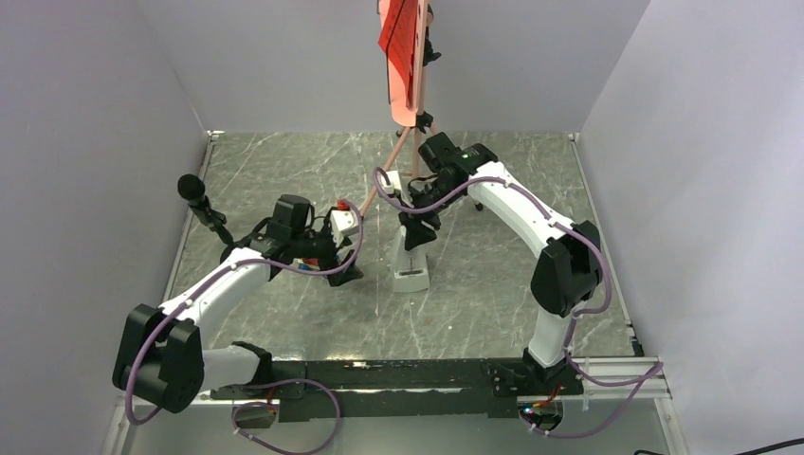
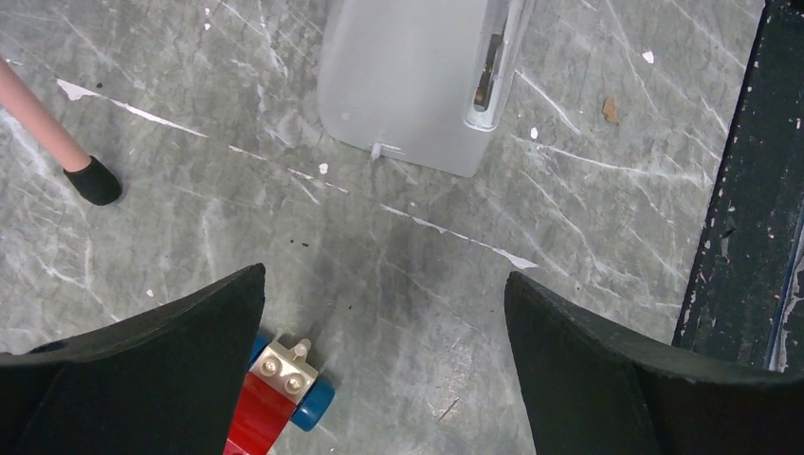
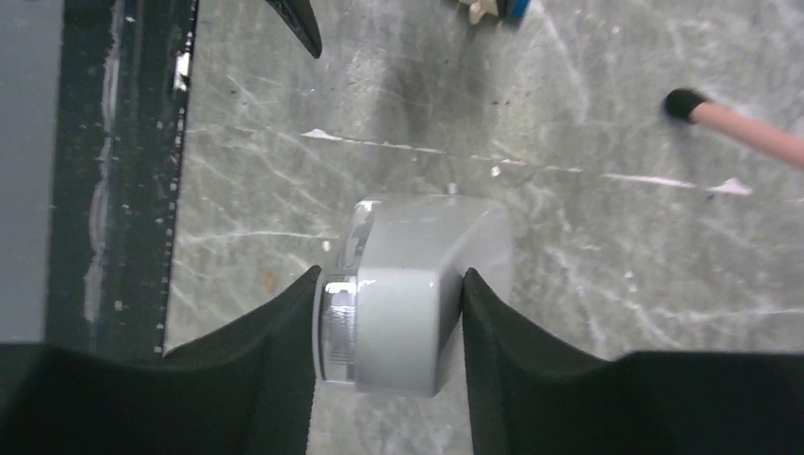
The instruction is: Pack up the instrument practice props
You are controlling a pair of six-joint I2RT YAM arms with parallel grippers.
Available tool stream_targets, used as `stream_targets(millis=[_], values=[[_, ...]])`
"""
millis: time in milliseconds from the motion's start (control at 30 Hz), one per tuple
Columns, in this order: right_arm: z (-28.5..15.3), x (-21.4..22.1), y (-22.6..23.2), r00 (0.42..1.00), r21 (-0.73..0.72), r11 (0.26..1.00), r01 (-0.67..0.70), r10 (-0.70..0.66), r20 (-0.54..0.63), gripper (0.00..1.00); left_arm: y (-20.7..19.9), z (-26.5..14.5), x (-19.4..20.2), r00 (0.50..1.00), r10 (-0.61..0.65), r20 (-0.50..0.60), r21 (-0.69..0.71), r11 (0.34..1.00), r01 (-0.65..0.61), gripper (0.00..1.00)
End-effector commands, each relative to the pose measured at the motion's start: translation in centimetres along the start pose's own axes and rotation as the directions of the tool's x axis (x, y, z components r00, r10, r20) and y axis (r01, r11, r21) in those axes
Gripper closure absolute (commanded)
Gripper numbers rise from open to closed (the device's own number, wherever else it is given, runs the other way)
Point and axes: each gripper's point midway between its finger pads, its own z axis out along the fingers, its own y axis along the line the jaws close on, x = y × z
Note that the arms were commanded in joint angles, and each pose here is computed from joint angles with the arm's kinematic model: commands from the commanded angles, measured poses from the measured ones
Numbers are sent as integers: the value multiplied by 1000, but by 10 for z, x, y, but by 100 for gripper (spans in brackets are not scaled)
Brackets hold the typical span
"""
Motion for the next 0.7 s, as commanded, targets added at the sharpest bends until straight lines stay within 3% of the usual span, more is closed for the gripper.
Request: stream_targets(millis=[0,67,267,367,667], values=[[2,-2,4,999,30,999,-38,38,0,65,6,3,-20,997,71,27,3,997,-71,1],[-2,3,3,999,66,997,-39,40,-10,77,3,6,-20,996,86,24,23,996,-86,1],[-25,27,7,999,149,988,-35,33,14,96,-17,32,-20,982,188,16,110,976,-188,1],[-31,34,13,999,172,984,-43,39,27,100,-20,47,-25,976,218,19,132,967,-219,1],[-35,41,23,996,209,974,-90,81,49,100,-12,79,-19,975,220,-5,150,965,-217,1]])
